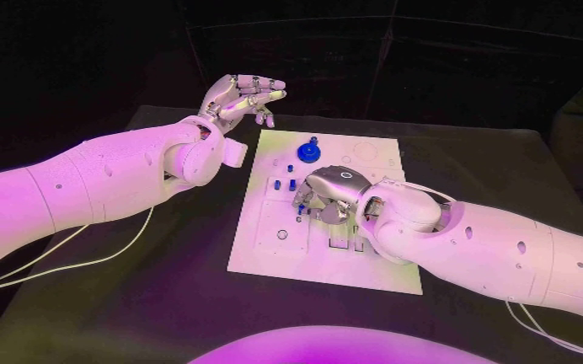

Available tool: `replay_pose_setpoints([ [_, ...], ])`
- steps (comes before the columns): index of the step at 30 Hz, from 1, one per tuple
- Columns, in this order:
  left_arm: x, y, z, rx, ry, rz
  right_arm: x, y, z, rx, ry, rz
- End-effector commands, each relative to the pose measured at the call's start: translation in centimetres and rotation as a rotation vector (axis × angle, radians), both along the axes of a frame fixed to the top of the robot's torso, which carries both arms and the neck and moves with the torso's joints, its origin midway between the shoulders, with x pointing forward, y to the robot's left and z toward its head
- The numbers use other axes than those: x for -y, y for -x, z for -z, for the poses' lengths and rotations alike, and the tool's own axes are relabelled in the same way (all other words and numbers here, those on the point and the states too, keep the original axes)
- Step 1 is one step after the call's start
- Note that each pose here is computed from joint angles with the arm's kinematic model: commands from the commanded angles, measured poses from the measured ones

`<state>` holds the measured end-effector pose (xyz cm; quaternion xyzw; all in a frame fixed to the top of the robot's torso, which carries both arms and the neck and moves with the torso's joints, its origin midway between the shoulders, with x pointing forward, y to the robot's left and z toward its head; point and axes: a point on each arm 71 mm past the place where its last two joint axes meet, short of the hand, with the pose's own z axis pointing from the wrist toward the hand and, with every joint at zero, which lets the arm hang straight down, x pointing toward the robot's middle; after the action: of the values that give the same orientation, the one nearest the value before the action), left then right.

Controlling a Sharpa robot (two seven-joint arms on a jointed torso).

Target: Assemble the parts on the task board

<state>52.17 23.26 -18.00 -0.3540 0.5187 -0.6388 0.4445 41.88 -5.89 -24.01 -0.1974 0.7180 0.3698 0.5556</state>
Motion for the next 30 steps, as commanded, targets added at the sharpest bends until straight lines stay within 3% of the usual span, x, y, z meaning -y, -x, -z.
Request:
replay_pose_setpoints([
  [1, 0.16, 0.00, -0.17, 0.005, 0.010, 0.011, -0.24, 0.22, 0.11, 0.006, 0.017, -0.029],
  [30, 0.27, -0.05, -0.11, -0.001, 0.009, 0.013, -0.50, 0.41, 0.75, -0.001, 0.073, -0.046],
])
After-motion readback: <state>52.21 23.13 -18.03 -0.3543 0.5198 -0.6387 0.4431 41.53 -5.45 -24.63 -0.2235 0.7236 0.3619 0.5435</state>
